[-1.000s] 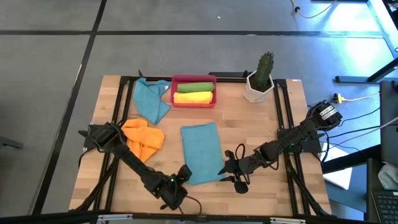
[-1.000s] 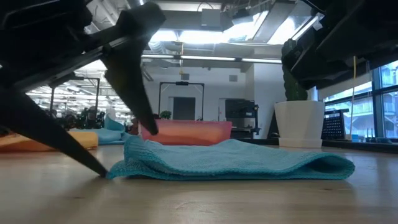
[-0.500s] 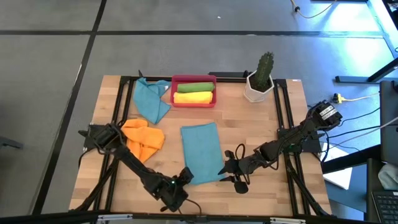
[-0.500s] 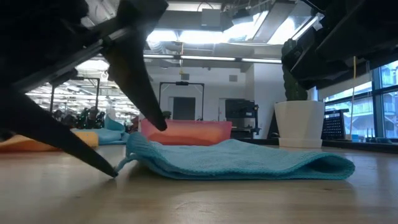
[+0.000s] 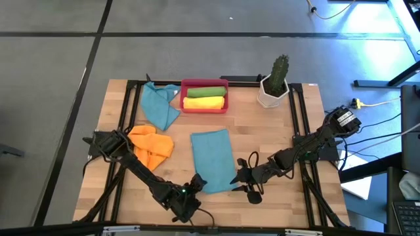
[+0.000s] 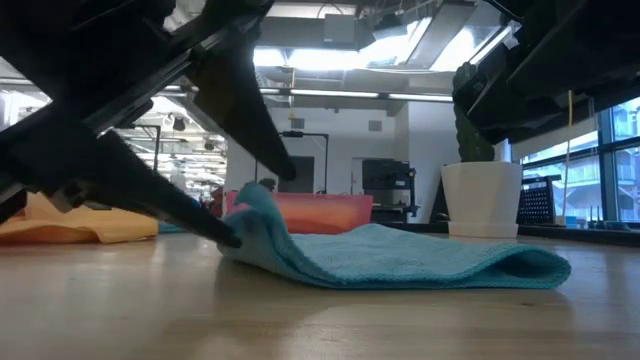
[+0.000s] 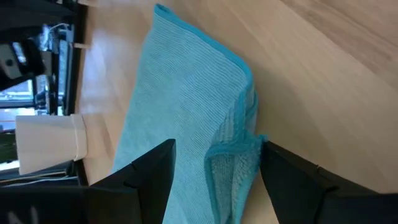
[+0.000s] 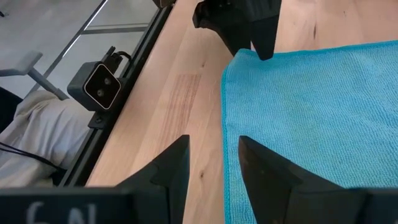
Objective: Roll microfiber towels into tight, uniform cylinder then place into a basket
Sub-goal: Roll the bottom blue towel
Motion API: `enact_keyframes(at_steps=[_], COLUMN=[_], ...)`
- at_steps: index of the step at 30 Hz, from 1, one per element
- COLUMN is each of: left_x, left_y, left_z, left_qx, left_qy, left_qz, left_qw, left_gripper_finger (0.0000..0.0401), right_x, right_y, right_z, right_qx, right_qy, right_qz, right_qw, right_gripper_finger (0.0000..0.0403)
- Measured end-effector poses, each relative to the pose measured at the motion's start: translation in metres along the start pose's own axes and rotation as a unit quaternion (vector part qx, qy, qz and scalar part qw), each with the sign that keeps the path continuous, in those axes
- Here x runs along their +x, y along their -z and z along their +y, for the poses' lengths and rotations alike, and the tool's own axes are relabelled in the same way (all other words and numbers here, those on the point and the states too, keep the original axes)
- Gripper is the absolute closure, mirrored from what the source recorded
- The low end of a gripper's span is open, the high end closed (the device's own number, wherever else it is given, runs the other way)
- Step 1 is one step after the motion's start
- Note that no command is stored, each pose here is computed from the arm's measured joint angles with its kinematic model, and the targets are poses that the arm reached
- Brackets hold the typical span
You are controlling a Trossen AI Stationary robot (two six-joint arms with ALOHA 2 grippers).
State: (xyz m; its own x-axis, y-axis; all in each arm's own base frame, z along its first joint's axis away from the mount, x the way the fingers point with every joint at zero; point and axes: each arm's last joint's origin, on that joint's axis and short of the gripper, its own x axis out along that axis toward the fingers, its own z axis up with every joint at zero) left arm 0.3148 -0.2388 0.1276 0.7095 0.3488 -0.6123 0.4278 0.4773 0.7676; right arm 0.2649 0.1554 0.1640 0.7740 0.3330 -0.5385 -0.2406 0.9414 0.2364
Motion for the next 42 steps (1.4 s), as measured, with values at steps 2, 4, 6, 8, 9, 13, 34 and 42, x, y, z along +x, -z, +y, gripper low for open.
enact_keyframes(at_steps=[2, 4, 6, 8, 9, 13, 34, 42], left_x=[0.0005, 0.0003, 0.0001, 0.0, 0.0004, 0.0006, 0.0001, 0.0001], left_y=[-0.0009, -0.0012, -0.0014, -0.0014, -0.0012, -0.0012, -0.0035, -0.0029], left_z=[0.0014, 0.002, 0.0028, 0.0031, 0.0034, 0.0036, 0.0029, 0.0026], left_qx=[-0.002, 0.006, 0.012, 0.015, 0.015, 0.015, 0.011, 0.011], left_qy=[-0.009, -0.014, -0.024, -0.026, -0.026, -0.026, 0.0, 0.002], left_qz=[-0.001, -0.002, 0.001, 0.002, 0.002, 0.002, -0.017, -0.014], left_qw=[1.0, 1.0, 1.0, 1.0, 1.0, 1.0, 1.0, 1.0], left_gripper_finger=[0.0179, 0.0179, 0.0179, 0.0179, 0.0179, 0.0179, 0.0179, 0.0185], right_x=[0.0, 0.0, 0.0, 0.0, 0.0, 0.0, 0.0, 0.0], right_y=[0.0, -0.0001, -0.0001, 0.0, 0.0, 0.0, 0.0, 0.0], right_z=[0.0, -0.0001, -0.0001, 0.0, 0.0, 0.0, 0.0, -0.0001], right_qx=[0.0, 0.0, 0.0, 0.0, 0.0, 0.0, 0.0, -0.006], right_qy=[0.0, 0.0, 0.0, 0.0, 0.0, 0.0, 0.0, 0.0], right_qz=[0.0, 0.0, 0.0, 0.0, 0.0, 0.0, 0.0, 0.0], right_qw=[1.0, 1.0, 1.0, 1.0, 1.0, 1.0, 1.0, 1.0], right_gripper_finger=[0.0263, 0.0263, 0.0263, 0.0263, 0.0263, 0.0263, 0.0263, 0.0263])
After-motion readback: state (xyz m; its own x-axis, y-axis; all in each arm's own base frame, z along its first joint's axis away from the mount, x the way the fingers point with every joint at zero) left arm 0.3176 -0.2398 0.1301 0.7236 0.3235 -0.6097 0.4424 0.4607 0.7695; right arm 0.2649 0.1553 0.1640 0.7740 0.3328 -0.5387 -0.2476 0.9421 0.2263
